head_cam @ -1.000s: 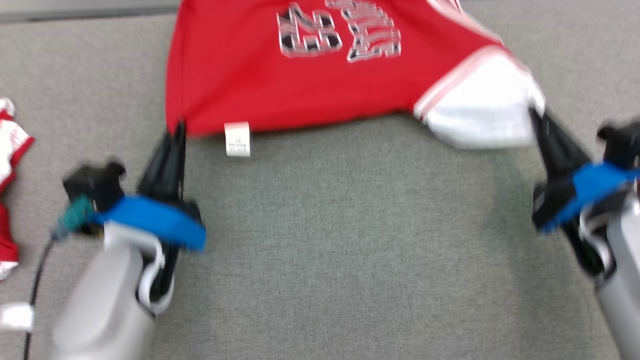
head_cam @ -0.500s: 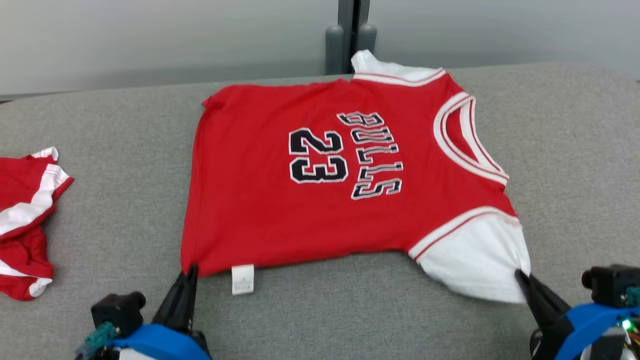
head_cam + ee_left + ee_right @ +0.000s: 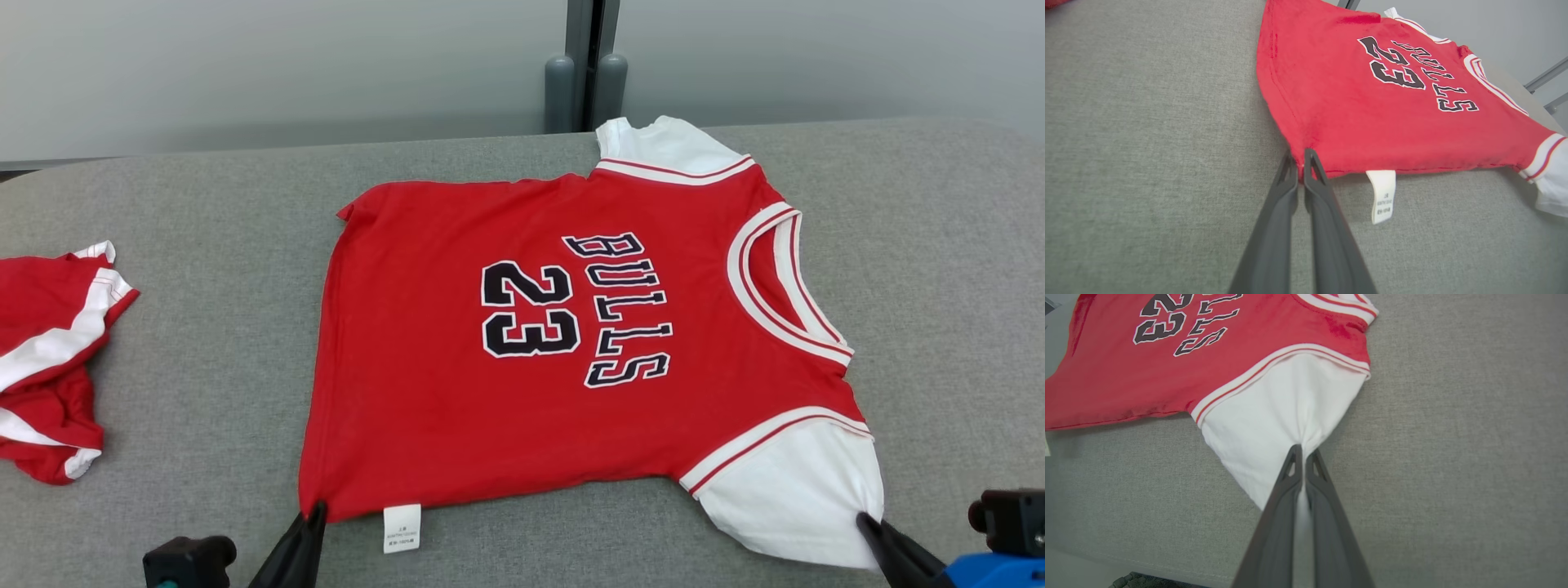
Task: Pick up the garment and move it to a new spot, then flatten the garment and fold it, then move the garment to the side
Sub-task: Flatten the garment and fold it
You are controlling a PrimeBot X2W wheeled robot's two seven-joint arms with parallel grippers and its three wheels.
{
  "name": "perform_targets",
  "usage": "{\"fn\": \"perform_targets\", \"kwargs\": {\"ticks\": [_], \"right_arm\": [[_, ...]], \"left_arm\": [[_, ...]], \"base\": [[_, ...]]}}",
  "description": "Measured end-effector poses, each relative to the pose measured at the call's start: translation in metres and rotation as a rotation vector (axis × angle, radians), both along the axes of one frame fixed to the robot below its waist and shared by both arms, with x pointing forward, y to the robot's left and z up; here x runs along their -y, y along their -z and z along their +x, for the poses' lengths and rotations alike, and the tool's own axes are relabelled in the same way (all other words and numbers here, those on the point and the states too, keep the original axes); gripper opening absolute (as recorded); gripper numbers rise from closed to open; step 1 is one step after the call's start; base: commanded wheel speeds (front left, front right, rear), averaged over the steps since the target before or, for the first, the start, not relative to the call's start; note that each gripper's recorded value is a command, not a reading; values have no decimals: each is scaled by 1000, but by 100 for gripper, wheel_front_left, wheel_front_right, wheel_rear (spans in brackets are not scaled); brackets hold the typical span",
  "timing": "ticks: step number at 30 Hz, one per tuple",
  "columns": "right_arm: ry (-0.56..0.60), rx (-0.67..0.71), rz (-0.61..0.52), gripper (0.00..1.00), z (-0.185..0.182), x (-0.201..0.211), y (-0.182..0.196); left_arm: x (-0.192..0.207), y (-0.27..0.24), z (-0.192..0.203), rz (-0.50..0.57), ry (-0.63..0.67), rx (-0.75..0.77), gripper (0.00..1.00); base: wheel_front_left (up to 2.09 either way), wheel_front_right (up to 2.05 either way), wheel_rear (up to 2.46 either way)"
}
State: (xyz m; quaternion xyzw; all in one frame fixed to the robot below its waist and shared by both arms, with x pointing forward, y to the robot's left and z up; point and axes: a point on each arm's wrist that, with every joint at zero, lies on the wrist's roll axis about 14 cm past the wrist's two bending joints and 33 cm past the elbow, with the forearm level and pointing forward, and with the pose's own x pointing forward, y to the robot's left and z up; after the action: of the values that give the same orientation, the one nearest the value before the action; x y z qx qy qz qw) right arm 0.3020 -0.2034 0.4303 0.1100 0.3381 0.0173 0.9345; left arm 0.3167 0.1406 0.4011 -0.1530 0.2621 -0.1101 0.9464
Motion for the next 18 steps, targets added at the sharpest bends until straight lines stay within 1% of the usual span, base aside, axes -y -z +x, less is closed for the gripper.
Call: {"fn": "perform_targets", "kwargs": {"ticks": [6, 11, 15, 18], "right_arm": [[-20, 56, -16, 0, 20, -3, -13], [-44, 91, -26, 0, 46, -2, -22], [-42, 159, -27, 0, 72, 0, -36], [-48, 182, -23, 0, 88, 1, -39]], "left_arm": [[12, -21, 21, -40, 28, 62, 0], [26, -36, 47, -131, 31, 97, 0], [29, -34, 64, -151, 20, 94, 0], [28, -32, 78, -156, 0, 98, 0]], "base": [[0, 0, 0], [0, 0, 0], [0, 0, 0], [0, 0, 0]]}}
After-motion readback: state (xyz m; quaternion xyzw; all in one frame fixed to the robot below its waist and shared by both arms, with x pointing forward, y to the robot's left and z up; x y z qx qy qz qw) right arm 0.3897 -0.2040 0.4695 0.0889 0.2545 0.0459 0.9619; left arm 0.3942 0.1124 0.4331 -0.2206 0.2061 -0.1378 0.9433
